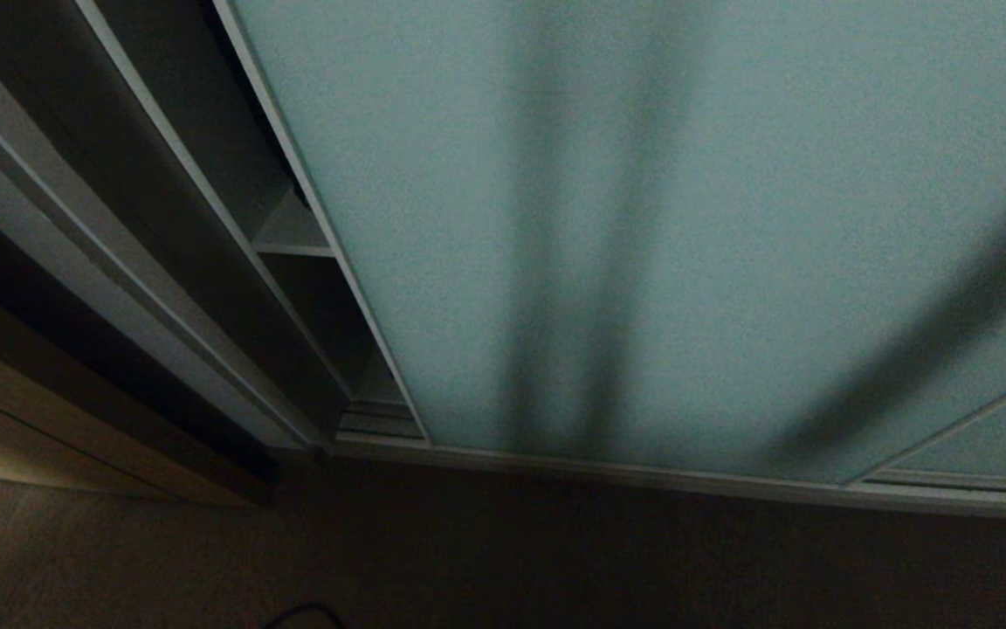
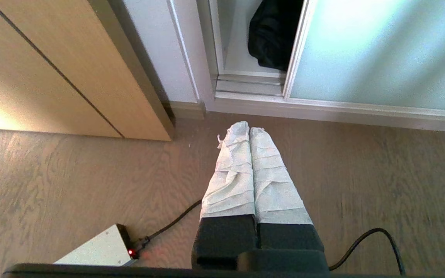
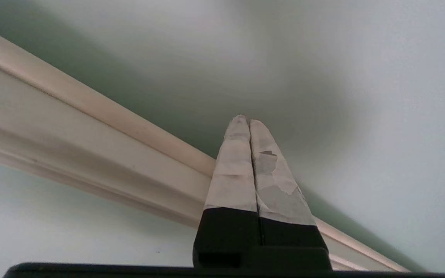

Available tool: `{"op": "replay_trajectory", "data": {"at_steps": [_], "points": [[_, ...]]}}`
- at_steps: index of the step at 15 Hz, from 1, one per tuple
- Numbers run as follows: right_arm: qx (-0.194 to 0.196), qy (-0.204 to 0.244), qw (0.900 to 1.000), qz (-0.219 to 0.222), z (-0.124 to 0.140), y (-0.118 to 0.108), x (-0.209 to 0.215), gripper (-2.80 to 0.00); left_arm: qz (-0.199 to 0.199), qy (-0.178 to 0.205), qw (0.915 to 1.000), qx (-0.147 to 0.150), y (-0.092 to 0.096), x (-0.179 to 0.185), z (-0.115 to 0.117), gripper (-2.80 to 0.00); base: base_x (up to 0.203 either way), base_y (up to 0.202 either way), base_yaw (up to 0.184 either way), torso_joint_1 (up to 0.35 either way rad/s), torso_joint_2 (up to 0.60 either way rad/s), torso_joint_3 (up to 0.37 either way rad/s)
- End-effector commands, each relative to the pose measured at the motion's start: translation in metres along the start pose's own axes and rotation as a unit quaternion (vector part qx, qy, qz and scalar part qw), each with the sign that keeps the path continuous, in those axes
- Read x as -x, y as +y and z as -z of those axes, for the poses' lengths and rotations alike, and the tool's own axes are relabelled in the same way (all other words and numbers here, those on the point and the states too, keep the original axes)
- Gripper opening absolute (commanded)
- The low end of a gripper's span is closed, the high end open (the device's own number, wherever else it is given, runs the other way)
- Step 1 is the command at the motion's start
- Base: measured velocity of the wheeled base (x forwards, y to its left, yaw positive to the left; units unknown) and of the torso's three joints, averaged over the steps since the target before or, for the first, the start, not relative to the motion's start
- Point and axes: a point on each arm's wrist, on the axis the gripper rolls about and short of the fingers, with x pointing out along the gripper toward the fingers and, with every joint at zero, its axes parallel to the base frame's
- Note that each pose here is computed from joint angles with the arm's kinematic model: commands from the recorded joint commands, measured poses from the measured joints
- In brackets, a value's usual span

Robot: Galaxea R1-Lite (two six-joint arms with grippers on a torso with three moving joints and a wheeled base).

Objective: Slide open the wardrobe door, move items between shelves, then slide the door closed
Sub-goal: Close the door

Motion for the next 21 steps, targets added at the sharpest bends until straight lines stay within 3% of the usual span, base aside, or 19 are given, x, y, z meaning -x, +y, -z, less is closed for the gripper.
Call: {"op": "replay_trajectory", "data": {"at_steps": [1, 21], "points": [[-0.002, 0.006, 1.0, -0.007, 0.004, 0.006, 0.003, -2.8, 0.0, 0.001, 1.0, 0.0, 0.0, 0.0, 0.0, -2.8, 0.0, 0.0, 0.0, 0.0, 0.0, 0.0], [0.017, 0.025, 0.997, -0.076, 0.031, 0.069, 0.034, -2.8, 0.0, 0.001, 1.0, 0.0, 0.0, 0.0, 0.0, -2.8, 0.0, 0.0, 0.0, 0.0, 0.0, 0.0]]}}
